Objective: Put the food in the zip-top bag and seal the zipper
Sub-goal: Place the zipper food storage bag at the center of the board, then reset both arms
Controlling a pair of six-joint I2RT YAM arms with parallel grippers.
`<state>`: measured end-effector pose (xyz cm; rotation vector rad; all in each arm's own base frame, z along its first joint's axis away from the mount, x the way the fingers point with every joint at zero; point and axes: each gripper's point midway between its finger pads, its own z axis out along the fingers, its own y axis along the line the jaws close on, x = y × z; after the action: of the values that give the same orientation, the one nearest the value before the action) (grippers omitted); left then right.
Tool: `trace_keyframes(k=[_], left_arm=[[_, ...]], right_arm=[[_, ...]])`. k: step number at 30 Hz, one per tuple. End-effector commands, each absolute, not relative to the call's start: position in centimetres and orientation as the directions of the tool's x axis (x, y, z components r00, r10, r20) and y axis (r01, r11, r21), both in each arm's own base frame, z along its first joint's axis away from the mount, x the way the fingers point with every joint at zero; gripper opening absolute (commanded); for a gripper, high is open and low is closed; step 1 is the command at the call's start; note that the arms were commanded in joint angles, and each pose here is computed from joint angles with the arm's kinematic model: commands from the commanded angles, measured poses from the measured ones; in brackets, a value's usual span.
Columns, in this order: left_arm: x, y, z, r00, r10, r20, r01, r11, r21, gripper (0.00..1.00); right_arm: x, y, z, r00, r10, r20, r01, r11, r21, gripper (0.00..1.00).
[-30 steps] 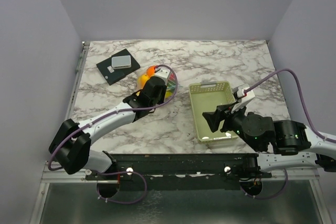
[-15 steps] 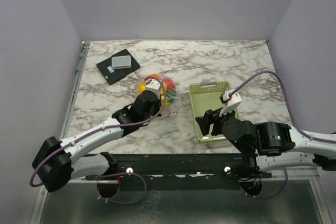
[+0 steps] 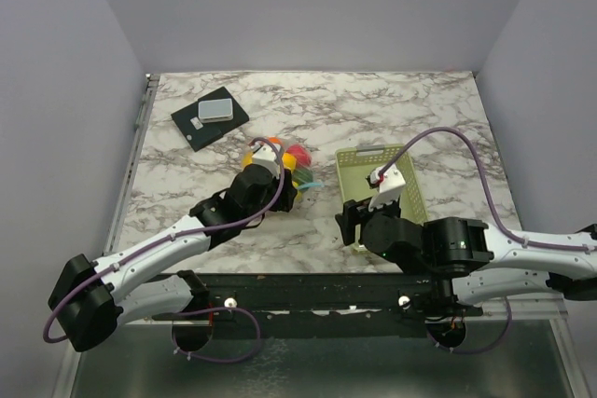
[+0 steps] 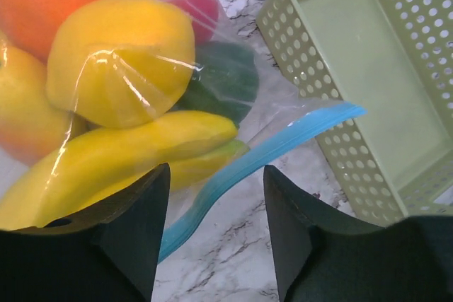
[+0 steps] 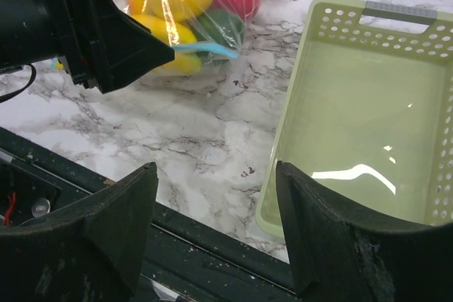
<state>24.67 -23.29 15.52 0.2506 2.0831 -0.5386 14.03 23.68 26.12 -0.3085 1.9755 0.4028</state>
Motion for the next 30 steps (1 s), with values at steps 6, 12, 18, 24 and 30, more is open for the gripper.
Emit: trace_keyframes(k=[6,12,18,24,30], left_arm=[[24.1,-24.2,19.0,-0.554,-0.020,-0.832,0.423,0.855,-0.302,0.99],[24.0,-23.7,21.5,-0.530,-0.012,-0.848,0.428,0.859,-0.280,0.99],[24.1,-22.3,24.0,-0.491,0.013,-0.871,0.425,0.876,-0.226,0.99],[23.9,-21.2,26.5,-0.446,0.033,-0.895,0.433,0.882,-0.183,0.99],[23.5,-19.4,28.7,-0.385,0.023,-0.922,0.419,0.895,-0.153,0.99]], right_arm=[[16.1,24.0,24.4,-0.468,-0.071,-0.881,-0.326,0.940,0.097,0.74],[18.4,23.6,22.8,-0.530,-0.067,-0.845,-0.287,0.952,0.105,0.76],[20.6,22.2,21.9,-0.573,-0.030,-0.819,-0.235,0.964,0.129,0.78],[22.6,19.9,22.0,-0.593,0.027,-0.805,-0.165,0.974,0.154,0.85],[23.8,17.2,23.2,-0.577,0.098,-0.811,-0.103,0.976,0.191,0.96]])
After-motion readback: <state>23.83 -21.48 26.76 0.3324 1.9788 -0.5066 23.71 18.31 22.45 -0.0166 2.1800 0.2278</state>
